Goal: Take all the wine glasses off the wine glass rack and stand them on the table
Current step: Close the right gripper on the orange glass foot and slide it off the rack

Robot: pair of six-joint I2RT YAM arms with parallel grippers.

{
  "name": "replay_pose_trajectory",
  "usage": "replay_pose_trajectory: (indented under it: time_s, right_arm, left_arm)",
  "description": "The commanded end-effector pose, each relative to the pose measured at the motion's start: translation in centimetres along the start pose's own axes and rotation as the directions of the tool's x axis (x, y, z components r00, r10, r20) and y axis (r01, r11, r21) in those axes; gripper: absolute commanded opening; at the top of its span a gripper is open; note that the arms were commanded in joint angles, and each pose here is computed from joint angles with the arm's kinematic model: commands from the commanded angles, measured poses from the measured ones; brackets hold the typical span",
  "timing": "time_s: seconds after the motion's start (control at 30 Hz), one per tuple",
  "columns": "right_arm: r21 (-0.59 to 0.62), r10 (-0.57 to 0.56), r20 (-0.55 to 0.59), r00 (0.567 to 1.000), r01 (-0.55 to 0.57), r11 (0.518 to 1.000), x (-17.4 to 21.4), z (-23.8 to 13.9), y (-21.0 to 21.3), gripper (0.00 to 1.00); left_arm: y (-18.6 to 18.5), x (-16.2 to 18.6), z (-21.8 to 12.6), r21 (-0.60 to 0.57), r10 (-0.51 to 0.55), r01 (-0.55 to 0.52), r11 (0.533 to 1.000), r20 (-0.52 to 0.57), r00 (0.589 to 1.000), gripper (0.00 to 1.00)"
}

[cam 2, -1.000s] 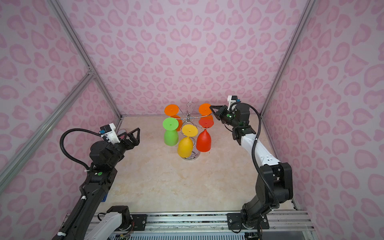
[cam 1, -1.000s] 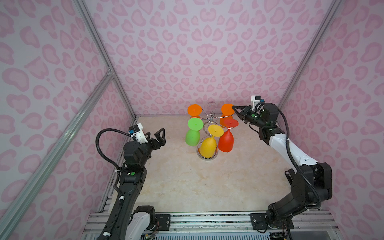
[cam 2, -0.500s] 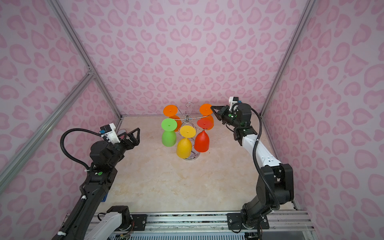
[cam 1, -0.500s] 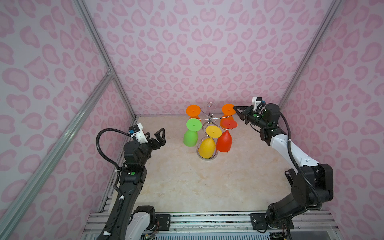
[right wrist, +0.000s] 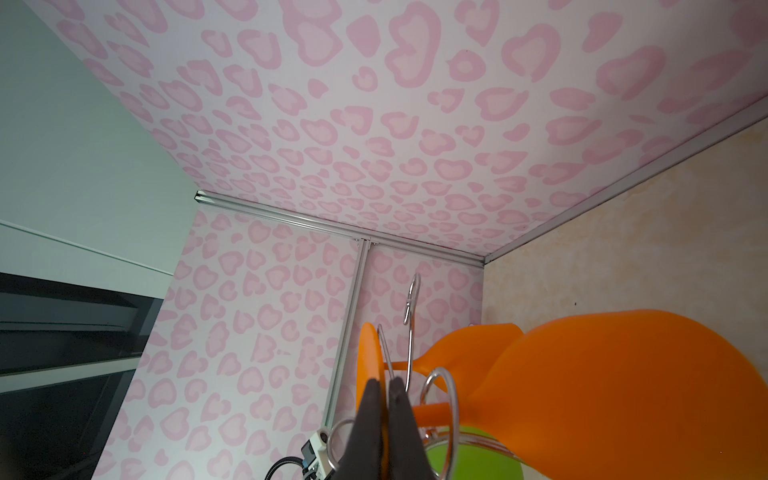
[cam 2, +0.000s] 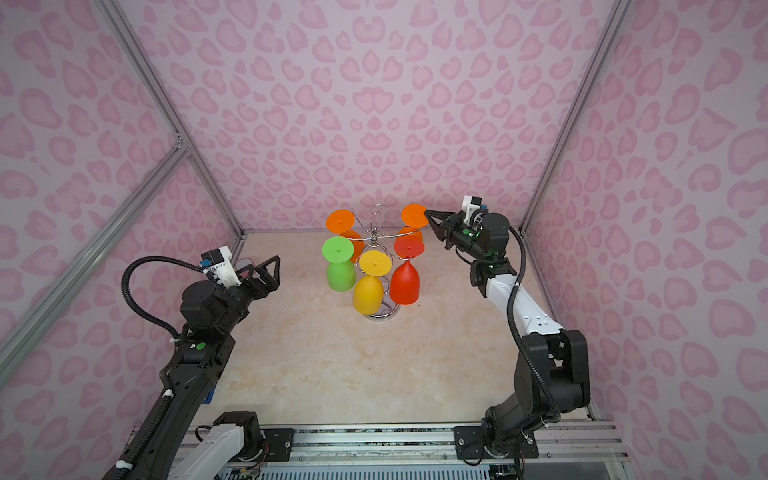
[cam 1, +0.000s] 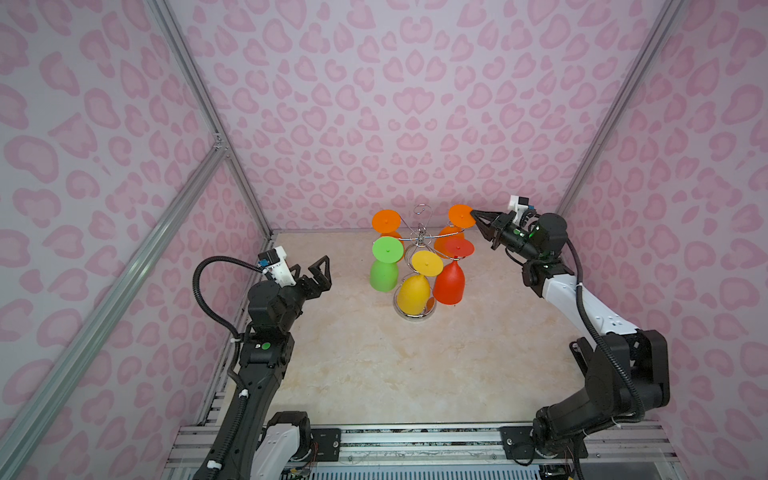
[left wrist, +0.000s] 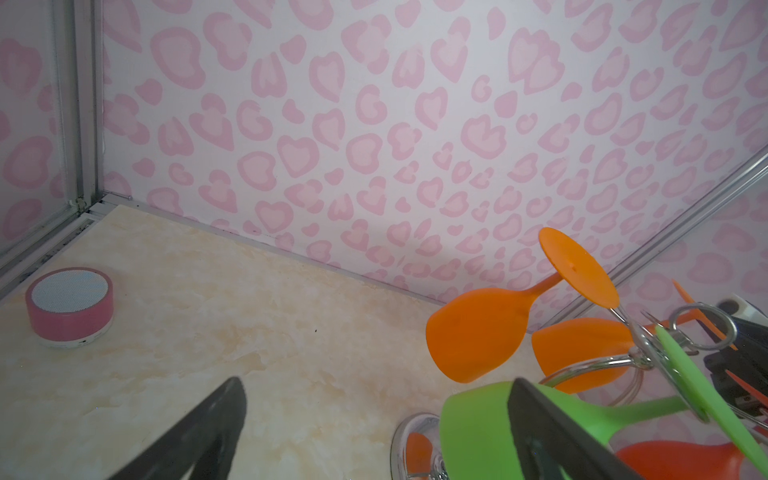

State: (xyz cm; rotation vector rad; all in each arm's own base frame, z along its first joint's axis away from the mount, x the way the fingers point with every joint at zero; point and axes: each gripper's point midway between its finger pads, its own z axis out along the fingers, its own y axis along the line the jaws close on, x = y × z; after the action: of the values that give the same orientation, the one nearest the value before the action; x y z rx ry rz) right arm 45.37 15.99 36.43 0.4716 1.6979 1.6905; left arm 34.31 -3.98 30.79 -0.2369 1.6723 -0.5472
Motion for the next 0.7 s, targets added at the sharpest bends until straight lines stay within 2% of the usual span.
replay_pose_trajectory:
  time_s: [0.0, 0.37, 0.67]
  right_arm:
    - [-0.040, -0.024, -0.010, 1.000, 0.024, 0.999, 0.3, -0.5, 1.0, 0.00]
    - [-0.042, -0.022, -0.014, 1.000, 0.022, 0.999, 1.2, -1.5, 1.2, 0.00]
    - [-0.053, -0.026, -0.045, 0.999, 0.024, 0.998, 2.6, -0.7, 1.7, 0.00]
  left_arm:
    - [-0.5, -0.9, -0.1, 0.013, 0.022, -0.022, 1.000, 0.025, 0.999, 1.00]
    - [-0.4, -0.8, 0.1, 0.012, 0.019, -0.019, 1.000, 0.020, 1.000, 1.00]
    - [-0.3, -0.5, 0.3, 0.011, 0.012, -0.012, 1.000, 0.010, 1.000, 1.00]
